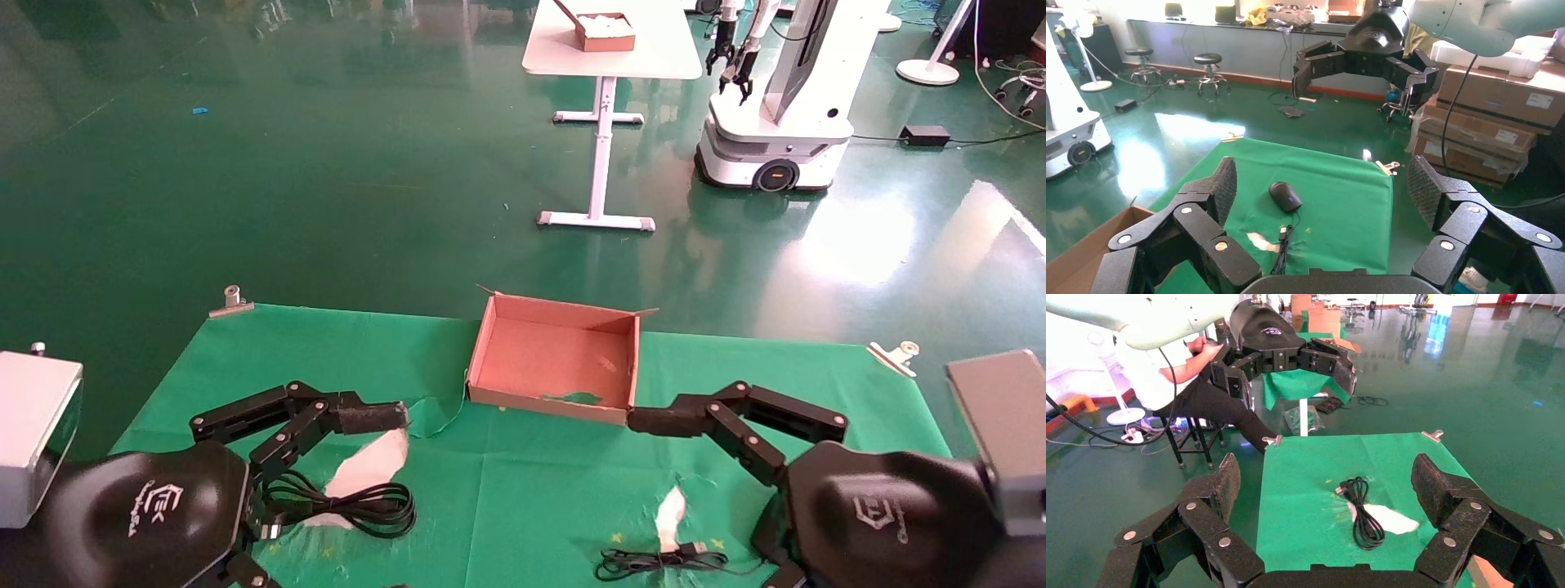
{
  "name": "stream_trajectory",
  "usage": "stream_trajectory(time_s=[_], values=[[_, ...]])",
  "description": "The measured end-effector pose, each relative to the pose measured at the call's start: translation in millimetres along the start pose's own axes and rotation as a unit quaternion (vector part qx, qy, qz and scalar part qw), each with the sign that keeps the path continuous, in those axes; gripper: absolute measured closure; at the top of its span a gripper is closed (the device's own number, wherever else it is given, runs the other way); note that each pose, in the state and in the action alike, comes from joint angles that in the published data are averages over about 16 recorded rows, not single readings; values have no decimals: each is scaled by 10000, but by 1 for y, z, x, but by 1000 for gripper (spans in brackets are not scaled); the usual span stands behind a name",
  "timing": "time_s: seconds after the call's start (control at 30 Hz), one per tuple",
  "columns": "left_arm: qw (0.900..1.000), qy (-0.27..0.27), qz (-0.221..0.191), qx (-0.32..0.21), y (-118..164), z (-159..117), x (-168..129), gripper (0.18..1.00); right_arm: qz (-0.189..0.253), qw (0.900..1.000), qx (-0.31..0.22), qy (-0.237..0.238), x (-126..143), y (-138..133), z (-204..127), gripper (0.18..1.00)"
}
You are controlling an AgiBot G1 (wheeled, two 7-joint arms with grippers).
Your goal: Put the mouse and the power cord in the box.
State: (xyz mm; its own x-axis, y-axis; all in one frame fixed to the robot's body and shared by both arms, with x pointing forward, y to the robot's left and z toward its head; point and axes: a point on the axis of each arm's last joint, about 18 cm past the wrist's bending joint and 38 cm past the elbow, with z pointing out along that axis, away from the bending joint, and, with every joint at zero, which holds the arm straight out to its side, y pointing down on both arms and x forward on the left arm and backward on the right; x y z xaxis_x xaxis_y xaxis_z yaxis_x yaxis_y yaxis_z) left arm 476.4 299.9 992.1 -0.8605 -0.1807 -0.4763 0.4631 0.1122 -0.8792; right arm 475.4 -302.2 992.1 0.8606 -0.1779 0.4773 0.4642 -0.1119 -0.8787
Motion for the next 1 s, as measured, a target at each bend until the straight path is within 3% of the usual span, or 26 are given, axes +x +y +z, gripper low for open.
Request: stream_trajectory(time_s=[0.37, 0.5, 0.63, 0.8, 1.0], values=[[10000, 1, -9, -53, 2, 0, 0, 184, -2, 10000, -55, 4, 0, 2, 0, 178], [9993, -4, 22, -368, 10, 2, 0, 184, 12, 9995, -317, 44, 0, 13, -1, 178], [9949, -41, 106, -1005, 26, 5, -5, 184, 12, 9969, -778, 126, 3, 30, -2, 178], [9739, -144, 338, -2238, 60, 10, -21, 184, -64, 9863, -1626, 254, 9, 58, -4, 178], [9269, -343, 772, -3656, 91, 12, -49, 184, -248, 9657, -2552, 404, 19, 83, -8, 178]])
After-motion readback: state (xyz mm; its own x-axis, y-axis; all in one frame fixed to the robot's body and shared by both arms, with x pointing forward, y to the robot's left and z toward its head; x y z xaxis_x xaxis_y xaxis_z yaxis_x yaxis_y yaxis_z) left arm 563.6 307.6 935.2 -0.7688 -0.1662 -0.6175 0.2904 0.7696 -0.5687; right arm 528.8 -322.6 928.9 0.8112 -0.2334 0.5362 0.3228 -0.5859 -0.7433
